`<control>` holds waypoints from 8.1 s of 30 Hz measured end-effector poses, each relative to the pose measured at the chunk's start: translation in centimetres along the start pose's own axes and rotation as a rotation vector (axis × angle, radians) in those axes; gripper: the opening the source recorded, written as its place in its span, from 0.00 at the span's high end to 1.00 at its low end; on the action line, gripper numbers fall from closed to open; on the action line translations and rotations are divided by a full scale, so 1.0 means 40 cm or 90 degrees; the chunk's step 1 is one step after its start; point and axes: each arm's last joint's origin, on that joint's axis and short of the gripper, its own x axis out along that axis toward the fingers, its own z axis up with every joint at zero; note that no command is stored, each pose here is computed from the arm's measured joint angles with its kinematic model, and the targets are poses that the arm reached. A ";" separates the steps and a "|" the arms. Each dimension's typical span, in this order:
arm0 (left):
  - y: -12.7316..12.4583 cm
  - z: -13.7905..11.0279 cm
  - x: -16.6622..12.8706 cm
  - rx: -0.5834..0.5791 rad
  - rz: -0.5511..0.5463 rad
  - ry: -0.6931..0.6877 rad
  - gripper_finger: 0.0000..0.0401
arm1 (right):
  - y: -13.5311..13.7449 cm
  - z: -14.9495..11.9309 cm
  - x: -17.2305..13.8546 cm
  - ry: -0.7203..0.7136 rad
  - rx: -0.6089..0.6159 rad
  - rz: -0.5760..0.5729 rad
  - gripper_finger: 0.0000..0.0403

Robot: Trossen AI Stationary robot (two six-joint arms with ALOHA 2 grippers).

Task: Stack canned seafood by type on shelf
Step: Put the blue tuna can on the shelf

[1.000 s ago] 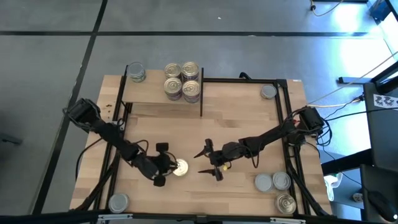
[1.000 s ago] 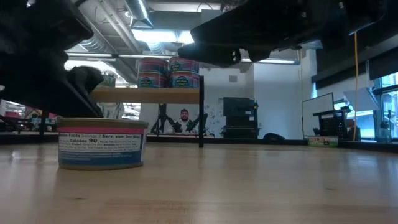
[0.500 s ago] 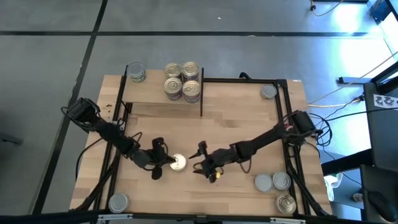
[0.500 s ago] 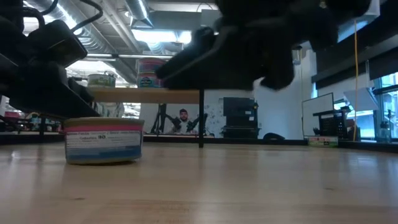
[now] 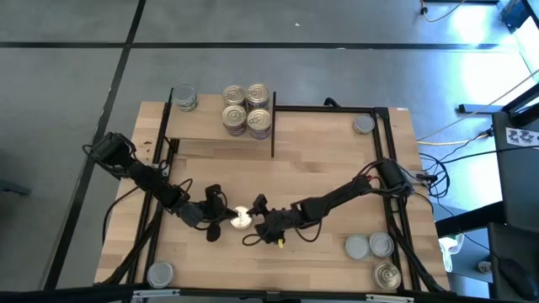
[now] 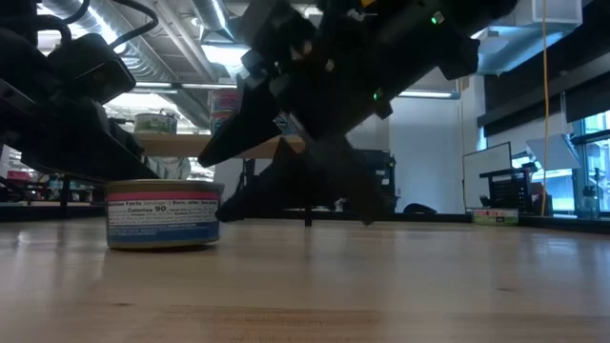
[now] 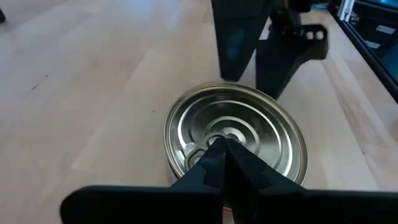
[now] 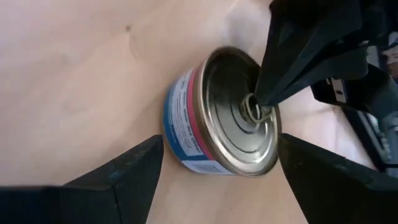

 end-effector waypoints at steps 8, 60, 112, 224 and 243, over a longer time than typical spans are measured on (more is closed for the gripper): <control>0.002 0.000 0.000 0.001 0.012 -0.006 0.98 | 0.003 -0.004 0.007 0.018 -0.064 -0.008 0.23; 0.028 -0.015 -0.018 -0.033 0.029 -0.043 0.98 | -0.044 -0.082 0.084 -0.017 -0.162 -0.030 0.23; 0.028 -0.014 -0.018 -0.040 0.037 -0.048 0.99 | -0.047 -0.079 0.105 -0.078 -0.068 -0.060 0.23; 0.121 0.041 -0.030 -0.038 0.116 0.007 0.85 | -0.037 -0.048 0.101 0.039 0.086 -0.105 0.52; -0.024 0.190 -0.026 0.255 -0.035 -0.056 0.42 | -0.051 -0.079 -0.123 -0.037 0.365 -0.047 0.52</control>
